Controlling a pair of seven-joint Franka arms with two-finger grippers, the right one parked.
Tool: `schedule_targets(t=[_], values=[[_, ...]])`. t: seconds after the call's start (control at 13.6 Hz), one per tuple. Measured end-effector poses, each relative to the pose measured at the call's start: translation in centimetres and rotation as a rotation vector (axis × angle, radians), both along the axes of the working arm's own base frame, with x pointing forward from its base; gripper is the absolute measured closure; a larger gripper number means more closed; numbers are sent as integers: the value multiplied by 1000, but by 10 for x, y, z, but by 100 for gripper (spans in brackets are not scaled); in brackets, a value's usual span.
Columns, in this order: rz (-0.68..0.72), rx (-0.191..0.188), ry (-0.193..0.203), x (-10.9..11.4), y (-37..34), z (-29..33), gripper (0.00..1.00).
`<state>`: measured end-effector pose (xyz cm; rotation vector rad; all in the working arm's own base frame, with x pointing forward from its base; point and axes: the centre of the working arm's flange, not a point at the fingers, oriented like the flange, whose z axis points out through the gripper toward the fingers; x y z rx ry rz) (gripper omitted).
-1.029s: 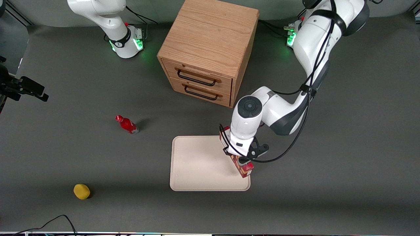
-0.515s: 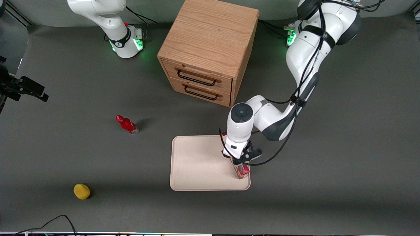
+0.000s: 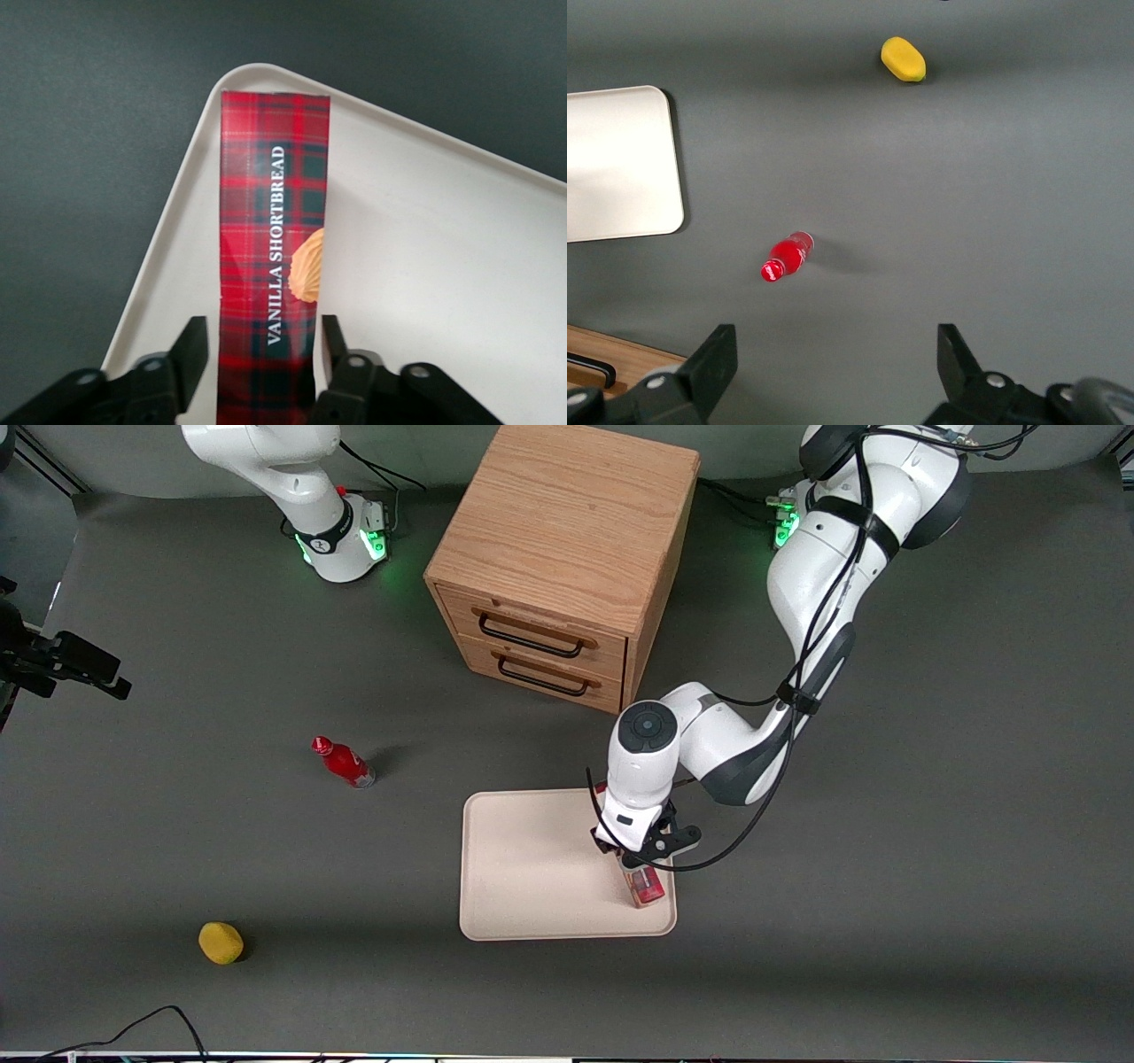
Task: Place red cookie box on tray
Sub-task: 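Lower the box onto the tray and open the left gripper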
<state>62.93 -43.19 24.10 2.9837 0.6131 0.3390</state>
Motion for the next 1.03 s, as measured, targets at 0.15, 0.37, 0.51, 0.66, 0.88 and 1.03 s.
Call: schedule_targets(t=[0.15,0.37,0.51,0.66,0.88,1.03], values=[[9,-9,-13,6,3,6,15],[29,2,-16,19,17,32,0],[-12,30,29,21,29,57,0],[-67,56,85,25,53,96,0],[-187,49,181,18,97,167,0],[-229,58,213,5,136,211,0]])
